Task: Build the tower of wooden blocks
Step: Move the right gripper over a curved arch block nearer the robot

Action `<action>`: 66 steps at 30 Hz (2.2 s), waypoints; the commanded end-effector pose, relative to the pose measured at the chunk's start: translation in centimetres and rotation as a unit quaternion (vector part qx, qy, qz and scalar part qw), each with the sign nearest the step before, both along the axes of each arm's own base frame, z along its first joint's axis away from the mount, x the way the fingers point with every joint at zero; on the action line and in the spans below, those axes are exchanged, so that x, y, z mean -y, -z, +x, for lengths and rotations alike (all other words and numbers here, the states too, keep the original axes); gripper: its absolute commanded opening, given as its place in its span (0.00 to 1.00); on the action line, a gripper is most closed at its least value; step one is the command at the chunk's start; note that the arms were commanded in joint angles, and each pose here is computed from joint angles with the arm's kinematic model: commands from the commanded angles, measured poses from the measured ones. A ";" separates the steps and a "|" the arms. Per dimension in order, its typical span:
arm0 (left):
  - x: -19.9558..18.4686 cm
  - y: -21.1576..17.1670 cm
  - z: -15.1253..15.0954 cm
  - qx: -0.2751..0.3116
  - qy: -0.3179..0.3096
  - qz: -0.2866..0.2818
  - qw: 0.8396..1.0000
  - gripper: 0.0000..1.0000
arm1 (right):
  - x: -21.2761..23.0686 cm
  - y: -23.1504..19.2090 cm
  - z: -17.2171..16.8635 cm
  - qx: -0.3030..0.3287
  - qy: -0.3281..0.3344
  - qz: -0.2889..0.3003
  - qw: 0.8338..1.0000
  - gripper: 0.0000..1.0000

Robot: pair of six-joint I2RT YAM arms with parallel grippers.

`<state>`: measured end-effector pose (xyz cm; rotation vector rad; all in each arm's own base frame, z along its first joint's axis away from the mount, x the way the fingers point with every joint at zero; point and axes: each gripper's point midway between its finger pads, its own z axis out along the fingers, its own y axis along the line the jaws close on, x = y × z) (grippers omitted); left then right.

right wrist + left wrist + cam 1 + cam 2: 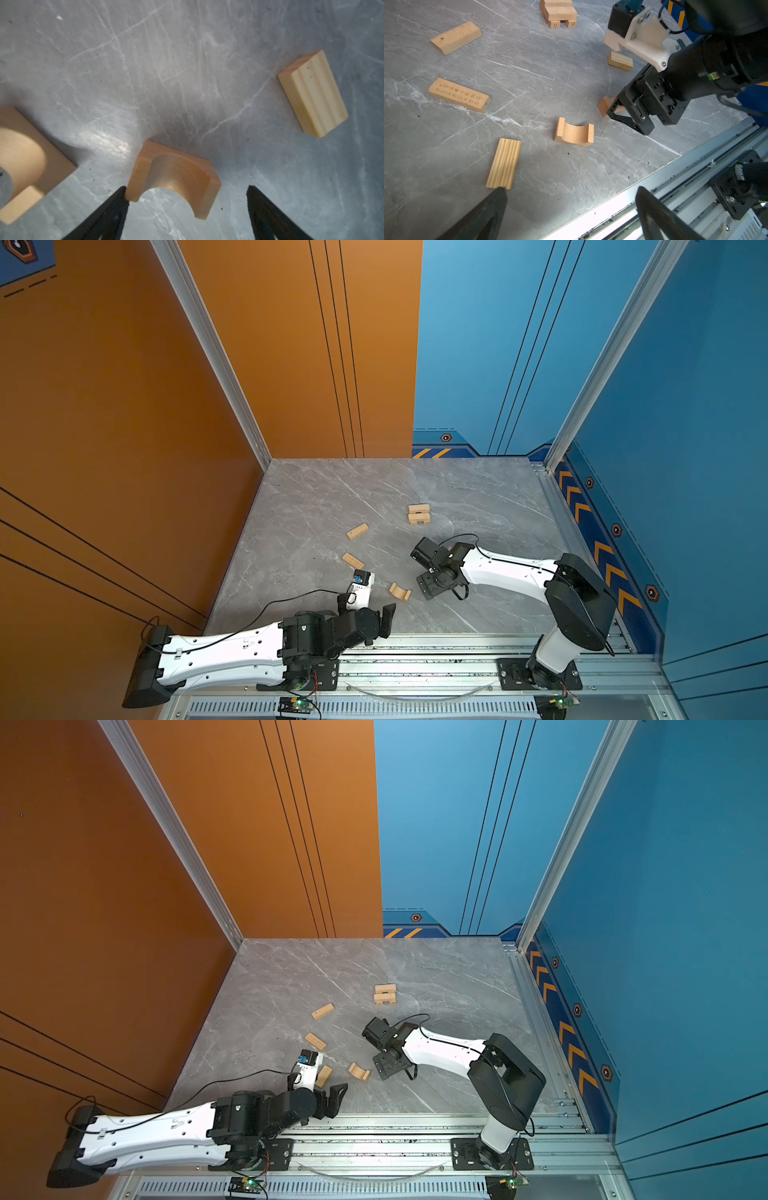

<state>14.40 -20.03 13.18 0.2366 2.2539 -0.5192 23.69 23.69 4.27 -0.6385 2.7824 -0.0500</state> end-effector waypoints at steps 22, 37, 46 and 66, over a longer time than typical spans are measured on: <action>-0.5 -1.0 1.1 0.011 -0.013 0.005 1.000 0.98 | 0.7 1.5 3.6 -0.012 0.034 0.008 0.999 0.87; -0.6 -1.0 1.5 0.009 -0.010 0.007 1.000 0.98 | 0.9 1.5 4.6 -0.024 0.051 0.027 0.998 0.86; -0.7 -0.8 1.5 0.008 -0.011 0.008 1.000 0.98 | 0.2 1.1 4.0 -0.043 0.049 0.071 0.995 0.87; -1.3 -0.6 1.1 0.009 -0.008 -0.011 1.000 0.98 | 0.6 2.1 -0.3 -0.063 0.055 0.062 0.995 0.75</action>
